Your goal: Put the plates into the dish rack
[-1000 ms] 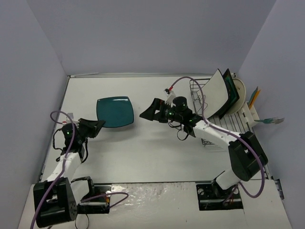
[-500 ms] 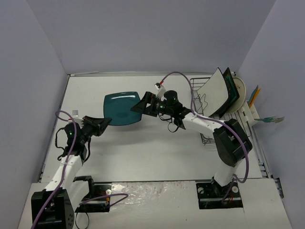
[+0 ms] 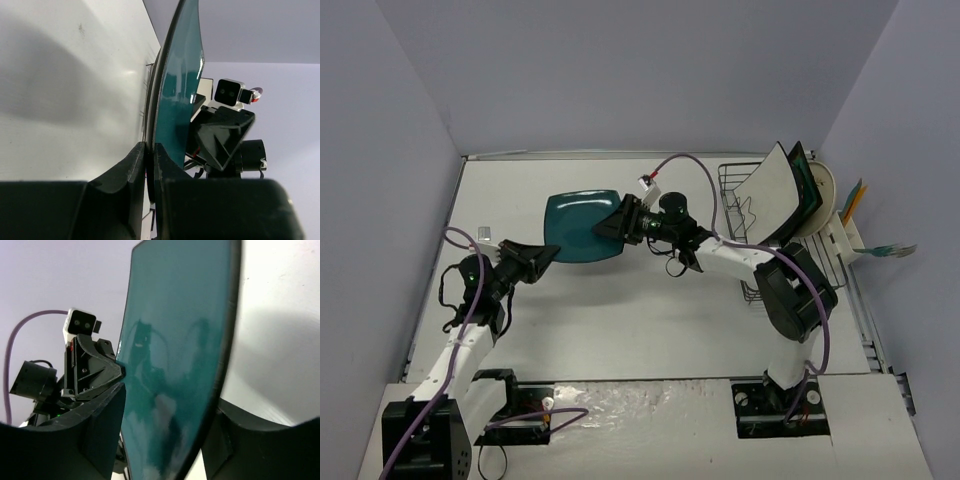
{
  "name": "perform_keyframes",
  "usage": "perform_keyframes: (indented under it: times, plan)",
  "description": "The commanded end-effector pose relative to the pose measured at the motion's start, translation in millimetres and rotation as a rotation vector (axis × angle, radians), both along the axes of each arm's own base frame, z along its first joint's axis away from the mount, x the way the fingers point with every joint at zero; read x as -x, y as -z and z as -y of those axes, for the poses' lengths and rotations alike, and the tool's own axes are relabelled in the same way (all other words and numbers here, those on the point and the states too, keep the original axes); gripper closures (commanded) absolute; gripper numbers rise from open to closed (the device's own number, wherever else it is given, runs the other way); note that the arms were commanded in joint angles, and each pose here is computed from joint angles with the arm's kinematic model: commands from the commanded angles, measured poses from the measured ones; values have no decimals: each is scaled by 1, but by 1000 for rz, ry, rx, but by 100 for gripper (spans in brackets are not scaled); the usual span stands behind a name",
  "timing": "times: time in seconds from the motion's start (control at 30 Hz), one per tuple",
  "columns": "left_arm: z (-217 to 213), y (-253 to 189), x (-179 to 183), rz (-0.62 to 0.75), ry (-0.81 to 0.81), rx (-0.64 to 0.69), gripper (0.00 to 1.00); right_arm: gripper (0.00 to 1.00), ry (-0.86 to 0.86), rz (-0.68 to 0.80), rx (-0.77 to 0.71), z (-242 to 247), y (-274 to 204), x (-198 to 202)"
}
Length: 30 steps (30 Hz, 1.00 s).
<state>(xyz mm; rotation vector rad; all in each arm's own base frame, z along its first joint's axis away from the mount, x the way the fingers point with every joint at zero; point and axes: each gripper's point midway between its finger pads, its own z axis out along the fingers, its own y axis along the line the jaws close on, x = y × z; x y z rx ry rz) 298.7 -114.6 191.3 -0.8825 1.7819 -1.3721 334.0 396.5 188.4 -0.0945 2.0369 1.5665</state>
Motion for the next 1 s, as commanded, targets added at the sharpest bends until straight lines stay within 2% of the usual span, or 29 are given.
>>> perform_keyframes:
  times: [0.0, 0.07, 0.1, 0.17, 0.27, 0.3, 0.37, 0.4, 0.5, 0.57, 0.73, 0.8, 0.97]
  plan:
    - [9, -104, 2, 345, 55, 15, 100, 62, -15, 145, -125, -6, -56, 0]
    - [9, -102, 3, 343, 58, 6, 100, 74, 4, 153, -106, -1, -60, -1]
    - [10, -99, 3, 334, 63, -3, 100, 84, 12, 169, -89, 1, -60, -2]
    - [10, -98, 4, 330, 66, -14, 97, 98, 36, 183, -51, 9, -62, -3]
    - [11, -94, 4, 319, 71, -26, 89, 100, 65, 208, -6, 21, -66, -6]
    - [12, -92, 4, 312, 74, -34, 82, 100, 85, 226, 17, 29, -70, -8]
    - [12, -89, 4, 299, 82, -62, 46, 100, 121, 290, 80, 47, -80, -13]
    - [12, -87, 4, 288, 88, -85, 36, 100, 139, 288, 133, 58, -80, -16]
    - [11, -79, 6, 245, 115, -205, 17, 100, 228, 299, 280, 103, -86, -30]
    - [5, -68, 10, 191, 140, -342, 5, 100, 294, 358, 366, 138, -105, -43]
    - [-28, -44, 22, 62, 170, -699, 3, 100, 434, 451, 706, 229, -135, -52]
    - [-51, -34, 29, -5, 167, -861, 3, 100, 551, 480, 860, 275, -154, -59]
    - [-109, -10, 37, -175, 95, -1182, 3, 100, 711, 521, 1080, 354, -187, -69]
